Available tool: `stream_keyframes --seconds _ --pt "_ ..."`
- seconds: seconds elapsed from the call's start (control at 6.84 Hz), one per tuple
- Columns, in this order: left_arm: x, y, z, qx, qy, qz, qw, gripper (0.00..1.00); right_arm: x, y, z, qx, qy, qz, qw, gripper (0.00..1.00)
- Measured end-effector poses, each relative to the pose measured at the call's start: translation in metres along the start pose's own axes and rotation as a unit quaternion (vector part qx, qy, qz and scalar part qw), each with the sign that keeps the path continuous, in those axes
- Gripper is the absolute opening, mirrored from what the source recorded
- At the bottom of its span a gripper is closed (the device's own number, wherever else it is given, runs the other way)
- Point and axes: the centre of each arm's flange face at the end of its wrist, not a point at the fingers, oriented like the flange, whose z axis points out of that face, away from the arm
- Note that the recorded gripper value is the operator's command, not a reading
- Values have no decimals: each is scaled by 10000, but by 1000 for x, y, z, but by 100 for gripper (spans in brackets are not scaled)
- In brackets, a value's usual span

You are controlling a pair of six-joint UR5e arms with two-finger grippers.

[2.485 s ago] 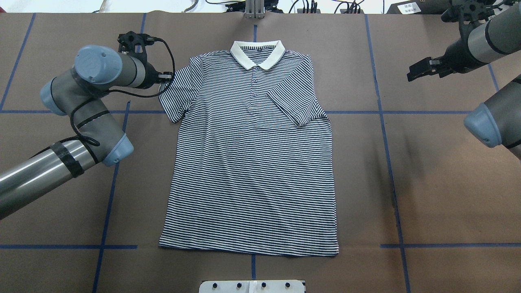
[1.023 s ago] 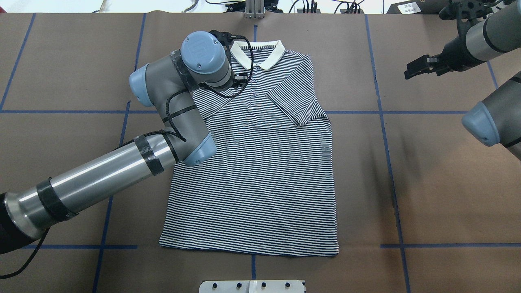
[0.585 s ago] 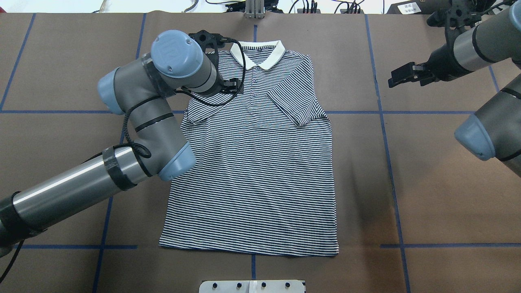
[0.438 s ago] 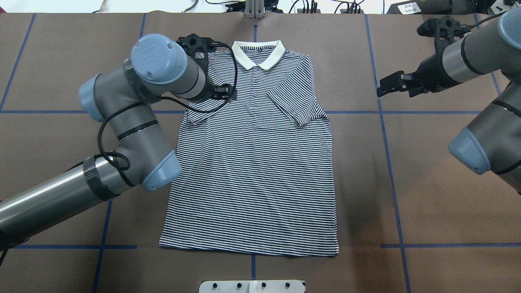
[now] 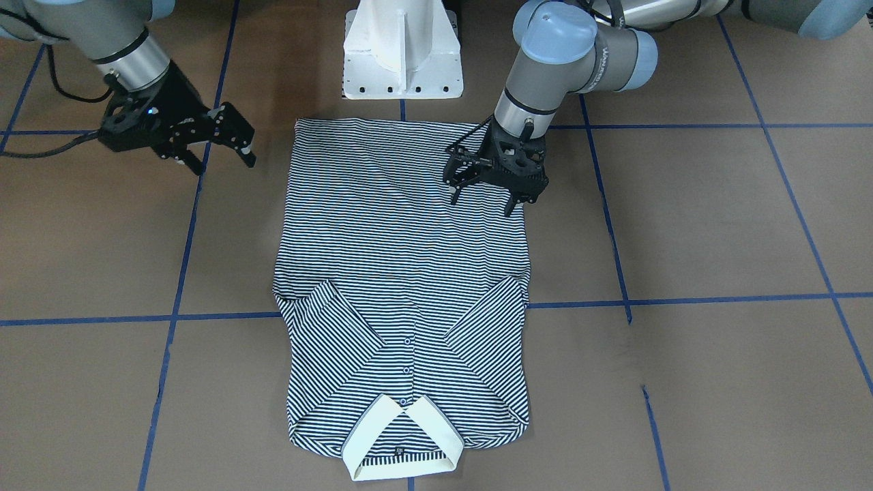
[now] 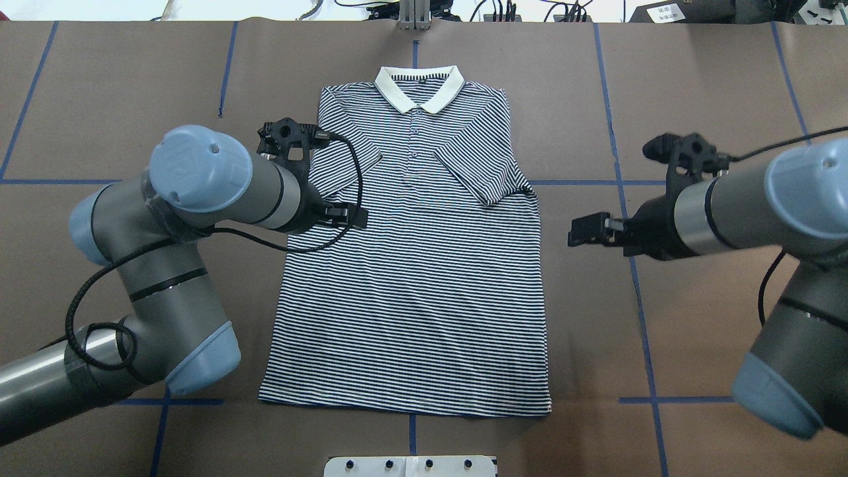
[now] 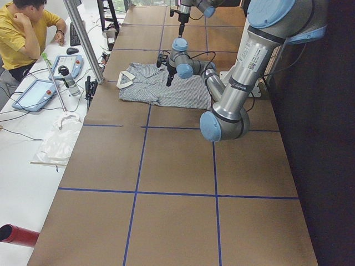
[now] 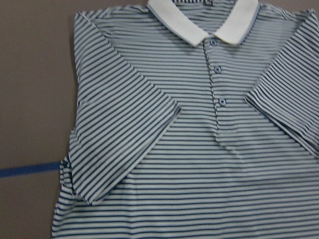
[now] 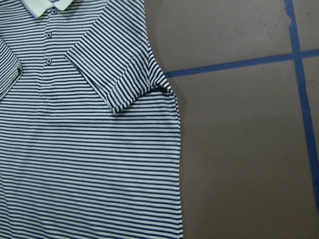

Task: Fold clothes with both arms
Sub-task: 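Move both grippers down to the hem nearest the robot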

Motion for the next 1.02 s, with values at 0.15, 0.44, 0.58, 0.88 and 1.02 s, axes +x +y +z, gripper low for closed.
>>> stream_keyframes --seconds 0.15,0.44,0.58,0.88,1.02 --pt "-1 37 -3 -124 56 -81 9999 100 -3 49 10 39 103 200 9997 88" --pt "-3 111 4 -386 -16 -532 9978 80 -5 123 29 128 263 480 9984 88" --pt "-5 145 13 -482 -141 -795 9956 78 -2 147 37 146 330 497 9981 90" --pt "-27 196 27 -639 -470 -988 9919 72 -1 172 44 152 381 458 9981 91" --pt "-39 207 30 -682 -599 -994 9909 71 -1 176 45 163 379 446 9982 91"
